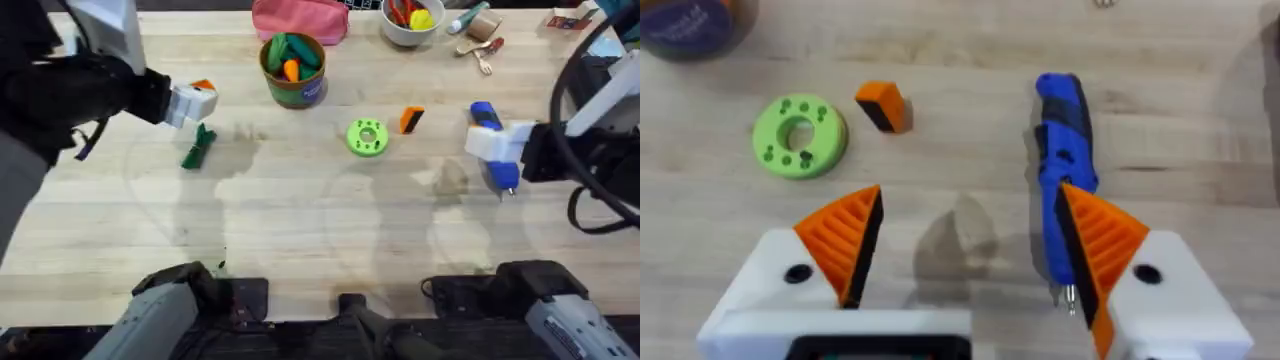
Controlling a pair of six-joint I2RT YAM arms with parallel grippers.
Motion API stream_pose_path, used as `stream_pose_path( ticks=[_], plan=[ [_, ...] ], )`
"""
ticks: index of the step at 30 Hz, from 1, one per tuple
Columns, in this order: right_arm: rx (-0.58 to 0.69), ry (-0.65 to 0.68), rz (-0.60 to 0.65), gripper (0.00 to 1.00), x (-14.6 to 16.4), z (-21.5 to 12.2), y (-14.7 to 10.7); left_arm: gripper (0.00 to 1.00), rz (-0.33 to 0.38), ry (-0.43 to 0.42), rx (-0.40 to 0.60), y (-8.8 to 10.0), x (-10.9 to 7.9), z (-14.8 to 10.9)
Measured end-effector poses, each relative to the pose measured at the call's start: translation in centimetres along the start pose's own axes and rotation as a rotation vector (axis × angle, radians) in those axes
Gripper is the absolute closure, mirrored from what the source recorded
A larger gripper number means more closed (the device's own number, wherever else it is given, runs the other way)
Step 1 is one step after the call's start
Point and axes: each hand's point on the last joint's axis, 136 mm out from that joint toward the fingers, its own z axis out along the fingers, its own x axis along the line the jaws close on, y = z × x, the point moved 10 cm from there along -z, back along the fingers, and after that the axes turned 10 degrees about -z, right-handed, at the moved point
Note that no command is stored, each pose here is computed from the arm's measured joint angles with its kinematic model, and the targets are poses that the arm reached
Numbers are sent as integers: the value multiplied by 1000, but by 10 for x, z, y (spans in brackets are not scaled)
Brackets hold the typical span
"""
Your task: Pick up the gripper from the table and insert it into the empty holder that is missing its gripper. Then pick up a screw, insert it into the mounting hole, and use the screwdriver to tighten it. Finally, clean up the table by picking up the vegetable and placing it into the bucket.
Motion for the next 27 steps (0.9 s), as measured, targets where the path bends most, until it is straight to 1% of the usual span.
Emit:
stream_pose_path(
  ticks=[6, 10, 14, 17, 21, 24, 27],
  plan=[
    [139, 26, 4, 9, 4, -2, -20, 15, 39, 39, -131, 13, -9, -36],
    [247, 46, 7, 7, 7, -5, -36, 15, 62, 57, -192, 17, -14, -54],
    [354, 66, 10, 8, 10, -9, -50, 15, 50, 76, -247, 21, -17, -67],
    [360, 66, 10, 7, 10, -10, -51, 15, 35, 97, -308, 26, -19, -79],
    [360, 66, 10, 7, 10, -10, -51, 15, 32, 118, -371, 30, -22, -93],
    [359, 66, 10, 7, 10, -10, -51, 16, 36, 128, -395, 30, -24, -100],
    [360, 67, 10, 7, 10, -10, -51, 15, 37, 123, -405, 31, -25, -102]
  ],
)
